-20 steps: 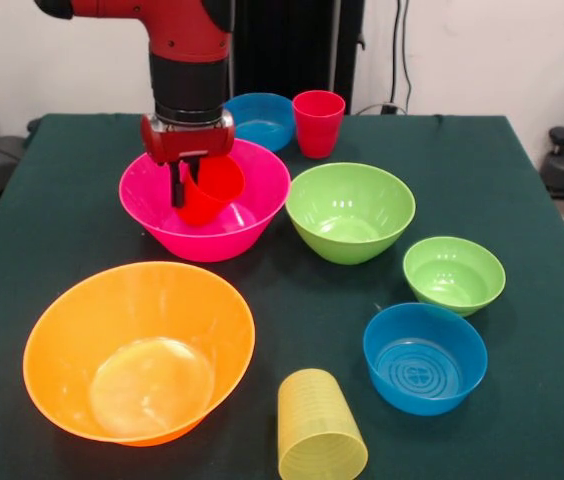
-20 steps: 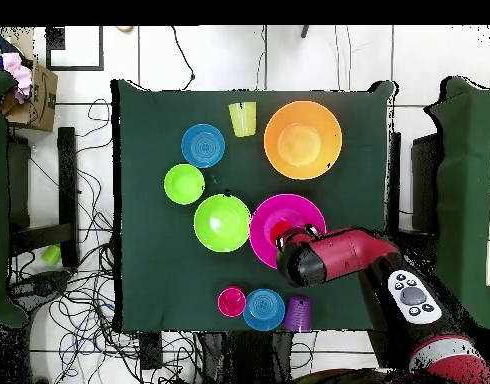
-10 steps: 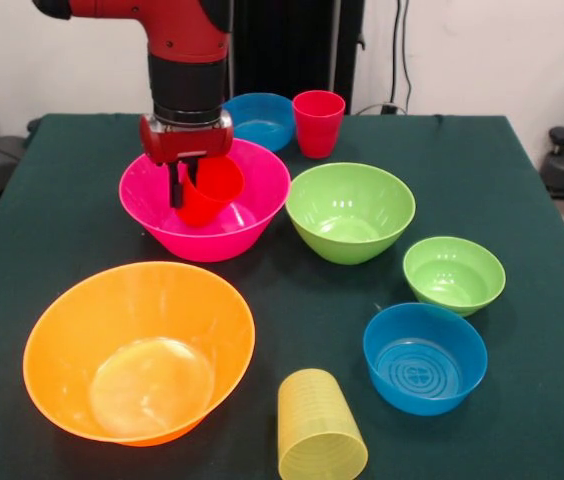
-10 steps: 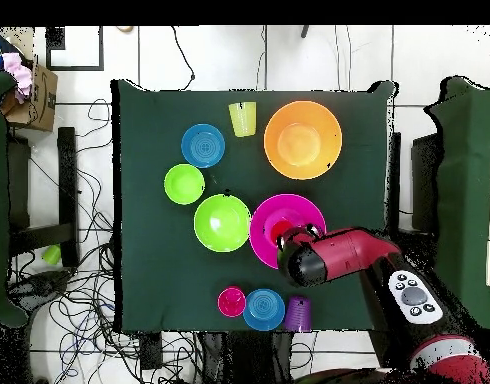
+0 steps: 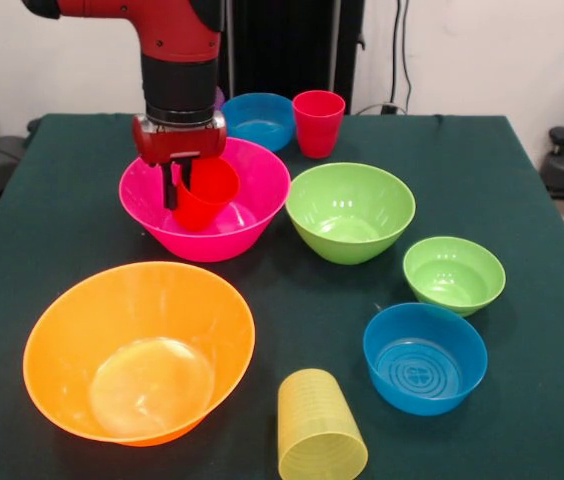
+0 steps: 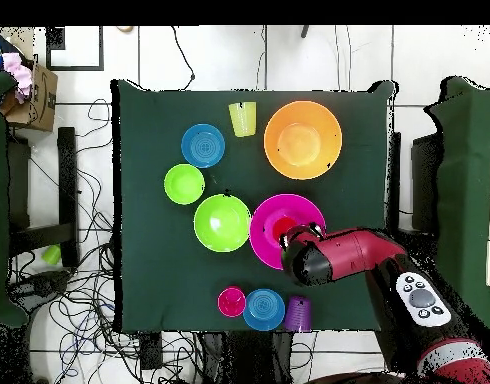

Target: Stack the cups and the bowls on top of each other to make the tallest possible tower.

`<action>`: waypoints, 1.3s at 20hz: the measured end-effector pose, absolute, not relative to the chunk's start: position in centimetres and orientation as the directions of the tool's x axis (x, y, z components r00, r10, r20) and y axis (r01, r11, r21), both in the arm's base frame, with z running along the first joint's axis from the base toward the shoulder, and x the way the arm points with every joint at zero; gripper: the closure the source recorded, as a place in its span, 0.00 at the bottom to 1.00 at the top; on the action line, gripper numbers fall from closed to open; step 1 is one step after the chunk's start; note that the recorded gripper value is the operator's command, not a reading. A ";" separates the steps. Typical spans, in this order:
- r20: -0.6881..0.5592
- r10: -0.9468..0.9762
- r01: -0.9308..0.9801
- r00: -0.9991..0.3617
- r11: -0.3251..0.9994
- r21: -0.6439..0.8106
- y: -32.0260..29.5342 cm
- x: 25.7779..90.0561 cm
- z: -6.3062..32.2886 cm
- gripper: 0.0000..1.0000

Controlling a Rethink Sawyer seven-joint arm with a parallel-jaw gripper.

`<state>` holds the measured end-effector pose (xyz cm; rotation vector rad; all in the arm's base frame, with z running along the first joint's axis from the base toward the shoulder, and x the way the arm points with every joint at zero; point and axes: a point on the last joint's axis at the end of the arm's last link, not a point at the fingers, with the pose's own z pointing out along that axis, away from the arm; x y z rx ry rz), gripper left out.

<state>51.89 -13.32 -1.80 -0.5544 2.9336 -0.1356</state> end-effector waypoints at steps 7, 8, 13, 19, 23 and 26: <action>-0.135 -0.369 -0.355 -0.920 0.928 -0.114 -13.0 52.1 -1.8 1.00; -0.136 -0.369 -0.355 -0.919 0.928 -0.113 -12.9 52.1 -1.8 1.00; -0.140 -0.371 -0.358 -0.918 0.927 -0.110 -12.7 52.3 -1.7 1.00; -0.143 -0.373 -0.360 -0.917 0.927 -0.109 -12.4 52.4 -1.7 1.00; -0.145 -0.374 -0.361 -0.916 0.926 -0.107 -12.2 52.5 -1.7 0.00; -0.147 -0.376 -0.363 -0.915 0.926 -0.106 -12.1 52.6 -1.7 0.00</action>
